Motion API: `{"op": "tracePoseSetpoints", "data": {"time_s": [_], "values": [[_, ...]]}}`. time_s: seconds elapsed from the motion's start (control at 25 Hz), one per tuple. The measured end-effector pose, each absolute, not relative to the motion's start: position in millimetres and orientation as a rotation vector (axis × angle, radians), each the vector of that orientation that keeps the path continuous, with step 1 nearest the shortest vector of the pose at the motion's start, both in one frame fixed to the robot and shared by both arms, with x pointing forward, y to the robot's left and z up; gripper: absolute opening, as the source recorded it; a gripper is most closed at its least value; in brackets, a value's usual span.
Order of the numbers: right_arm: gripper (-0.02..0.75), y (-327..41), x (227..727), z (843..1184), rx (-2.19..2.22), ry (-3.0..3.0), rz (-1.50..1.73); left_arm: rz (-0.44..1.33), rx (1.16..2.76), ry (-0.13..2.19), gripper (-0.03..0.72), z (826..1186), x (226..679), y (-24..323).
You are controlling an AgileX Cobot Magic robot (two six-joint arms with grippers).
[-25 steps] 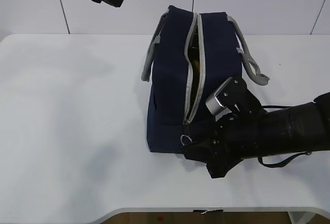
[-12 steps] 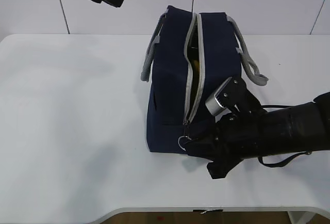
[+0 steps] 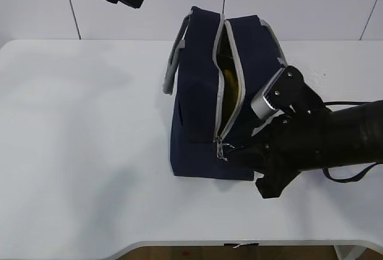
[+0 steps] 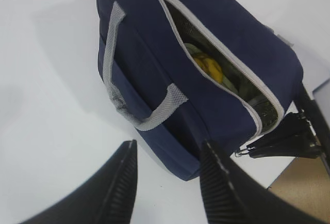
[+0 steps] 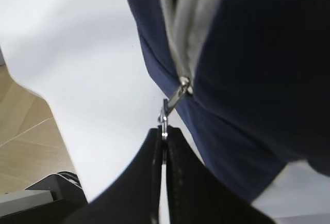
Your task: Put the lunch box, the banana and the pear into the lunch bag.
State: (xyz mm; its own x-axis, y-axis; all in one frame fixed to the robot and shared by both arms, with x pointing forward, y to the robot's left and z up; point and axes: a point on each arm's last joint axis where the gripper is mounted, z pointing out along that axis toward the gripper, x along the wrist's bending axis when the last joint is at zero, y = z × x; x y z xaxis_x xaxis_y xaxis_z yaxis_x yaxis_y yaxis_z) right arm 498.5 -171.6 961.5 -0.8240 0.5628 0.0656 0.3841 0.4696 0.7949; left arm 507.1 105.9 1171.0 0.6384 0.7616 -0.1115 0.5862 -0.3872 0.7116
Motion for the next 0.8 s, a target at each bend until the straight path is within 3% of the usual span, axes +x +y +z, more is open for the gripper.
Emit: {"op": "tracePoseSetpoints", "data": {"time_s": [0.8], "values": [[0.006,-170.9,498.8,1042.0,0.543,2.306,1.346,0.28,2.103,1.05,0.309,1171.3,506.3,104.8]]}}
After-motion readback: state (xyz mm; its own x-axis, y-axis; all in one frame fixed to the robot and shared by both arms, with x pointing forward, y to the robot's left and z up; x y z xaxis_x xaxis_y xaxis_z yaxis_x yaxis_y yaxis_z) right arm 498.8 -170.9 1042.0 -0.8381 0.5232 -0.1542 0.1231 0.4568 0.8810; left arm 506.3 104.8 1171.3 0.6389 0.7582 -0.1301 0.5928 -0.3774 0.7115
